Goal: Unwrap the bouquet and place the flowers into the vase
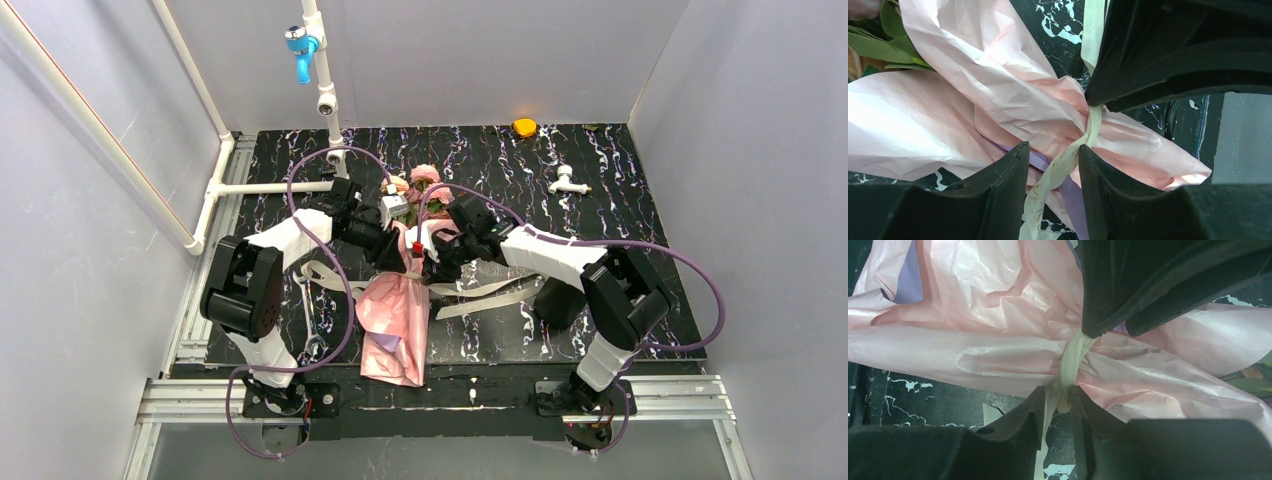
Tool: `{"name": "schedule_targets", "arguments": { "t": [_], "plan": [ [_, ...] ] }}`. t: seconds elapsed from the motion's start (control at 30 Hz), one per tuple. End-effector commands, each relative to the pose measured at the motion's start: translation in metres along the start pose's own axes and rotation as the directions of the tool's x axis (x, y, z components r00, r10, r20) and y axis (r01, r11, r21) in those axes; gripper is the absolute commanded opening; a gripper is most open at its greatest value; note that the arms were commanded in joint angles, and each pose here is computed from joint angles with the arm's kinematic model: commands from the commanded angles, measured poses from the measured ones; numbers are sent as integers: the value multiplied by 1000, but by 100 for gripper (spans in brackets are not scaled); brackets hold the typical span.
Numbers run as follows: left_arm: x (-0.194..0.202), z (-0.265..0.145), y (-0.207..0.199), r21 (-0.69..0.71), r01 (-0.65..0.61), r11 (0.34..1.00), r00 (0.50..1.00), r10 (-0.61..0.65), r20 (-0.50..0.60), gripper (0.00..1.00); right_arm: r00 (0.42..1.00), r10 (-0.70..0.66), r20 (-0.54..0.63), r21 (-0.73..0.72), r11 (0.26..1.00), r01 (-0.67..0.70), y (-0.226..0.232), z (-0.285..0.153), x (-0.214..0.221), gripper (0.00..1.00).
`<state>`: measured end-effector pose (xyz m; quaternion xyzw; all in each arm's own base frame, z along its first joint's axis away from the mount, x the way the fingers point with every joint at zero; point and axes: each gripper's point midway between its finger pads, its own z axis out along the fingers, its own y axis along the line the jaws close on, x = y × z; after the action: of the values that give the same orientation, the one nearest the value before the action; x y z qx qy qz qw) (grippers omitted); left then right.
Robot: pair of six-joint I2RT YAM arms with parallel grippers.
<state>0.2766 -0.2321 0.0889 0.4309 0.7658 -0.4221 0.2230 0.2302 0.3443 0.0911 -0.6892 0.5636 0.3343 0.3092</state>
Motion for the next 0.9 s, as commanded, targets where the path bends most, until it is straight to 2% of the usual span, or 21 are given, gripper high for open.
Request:
{"name": "schedule_targets", "arguments": {
  "t": [0.0,0.07,0.13,0.2,0.47,0.53,0.67,0.87],
  "plan": [
    [-9,-2,-3,32,7,999,1000,-8,19,40,998,-69,12,-21,997,69,4,-1,-6,34],
    [-9,-1,-2,33,7,999,1000,-8,16,40,998,-66,0,-13,998,66,2,2,-2,25],
    [-9,-1,-2,33,7,999,1000,-8,18,39,998,-61,1,0,998,61,-2,2,-4,10],
    [-10,-1,-4,41,9,999,1000,-10,20,38,998,-68,8,17,998,68,-5,1,-7,1],
    [-21,-2,-14,76,26,997,999,-30,45,24,997,-79,8,80,994,78,-12,-3,-8,1],
    [-17,-2,-16,81,26,996,999,-29,38,26,996,-88,13,102,991,86,-14,-5,-9,1],
    [-11,1,-14,77,38,996,999,-39,19,35,994,-108,24,124,987,105,-13,-9,-11,1],
    [-7,12,-7,57,46,997,999,-46,-6,37,993,-118,29,130,985,113,-12,-10,-12,1]
  ]
}}
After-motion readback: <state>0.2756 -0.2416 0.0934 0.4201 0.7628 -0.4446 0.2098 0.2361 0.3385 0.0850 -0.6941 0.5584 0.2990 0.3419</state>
